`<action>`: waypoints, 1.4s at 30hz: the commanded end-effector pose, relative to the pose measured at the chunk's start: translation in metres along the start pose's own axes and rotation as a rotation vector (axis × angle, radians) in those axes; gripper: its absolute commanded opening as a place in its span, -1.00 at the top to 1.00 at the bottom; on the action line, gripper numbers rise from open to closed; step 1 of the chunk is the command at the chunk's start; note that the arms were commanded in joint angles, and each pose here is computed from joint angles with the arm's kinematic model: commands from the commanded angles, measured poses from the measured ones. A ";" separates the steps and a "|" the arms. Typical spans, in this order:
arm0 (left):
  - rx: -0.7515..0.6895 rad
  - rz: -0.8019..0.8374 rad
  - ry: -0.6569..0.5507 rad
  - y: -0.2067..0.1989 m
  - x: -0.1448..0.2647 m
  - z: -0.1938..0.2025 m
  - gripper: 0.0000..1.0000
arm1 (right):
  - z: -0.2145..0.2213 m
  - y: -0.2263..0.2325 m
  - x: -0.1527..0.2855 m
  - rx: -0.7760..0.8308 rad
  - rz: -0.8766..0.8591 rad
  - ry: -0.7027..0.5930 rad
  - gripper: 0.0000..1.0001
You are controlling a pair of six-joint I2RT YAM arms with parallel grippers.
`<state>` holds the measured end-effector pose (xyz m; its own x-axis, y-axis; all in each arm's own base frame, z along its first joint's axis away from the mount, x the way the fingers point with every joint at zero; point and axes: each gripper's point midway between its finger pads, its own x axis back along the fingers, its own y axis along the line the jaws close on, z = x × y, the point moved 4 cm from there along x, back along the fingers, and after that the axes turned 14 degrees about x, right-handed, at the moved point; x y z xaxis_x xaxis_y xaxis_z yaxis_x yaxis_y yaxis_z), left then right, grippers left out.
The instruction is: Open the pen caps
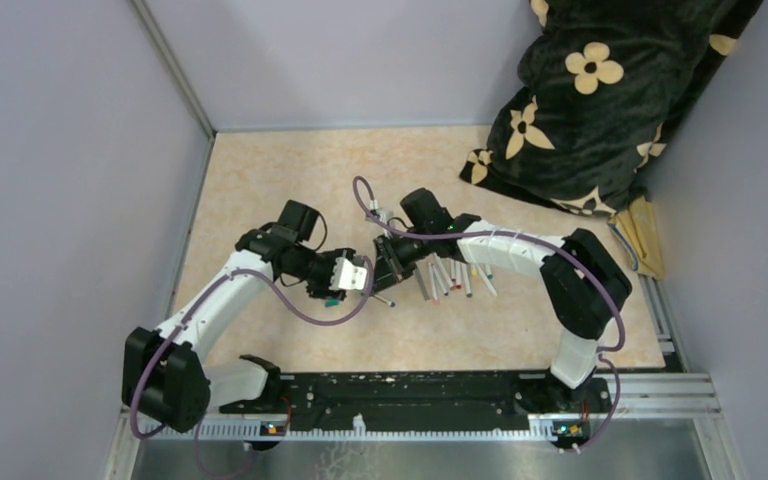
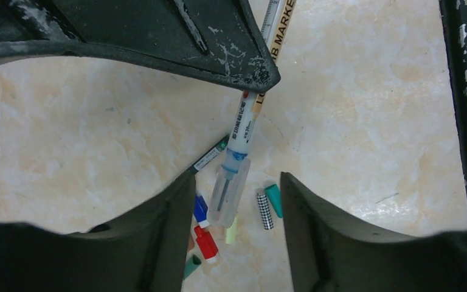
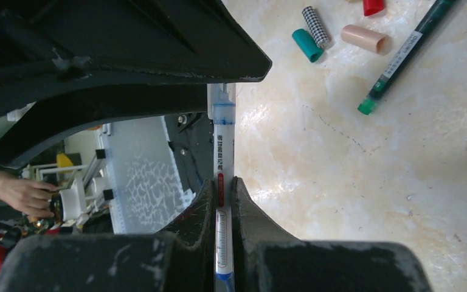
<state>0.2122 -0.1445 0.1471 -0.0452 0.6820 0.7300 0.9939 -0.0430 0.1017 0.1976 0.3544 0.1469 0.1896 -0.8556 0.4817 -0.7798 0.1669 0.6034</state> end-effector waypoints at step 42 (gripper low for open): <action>-0.073 -0.381 0.346 0.082 0.043 0.065 0.48 | 0.041 0.013 0.024 -0.039 0.050 -0.017 1.00</action>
<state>0.2520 -0.1417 0.1403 -0.2187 0.6260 0.7485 0.9473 -0.0479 0.3168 0.2175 0.3495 0.1480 -0.0358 -0.8990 0.4364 -0.8339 0.2675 0.4827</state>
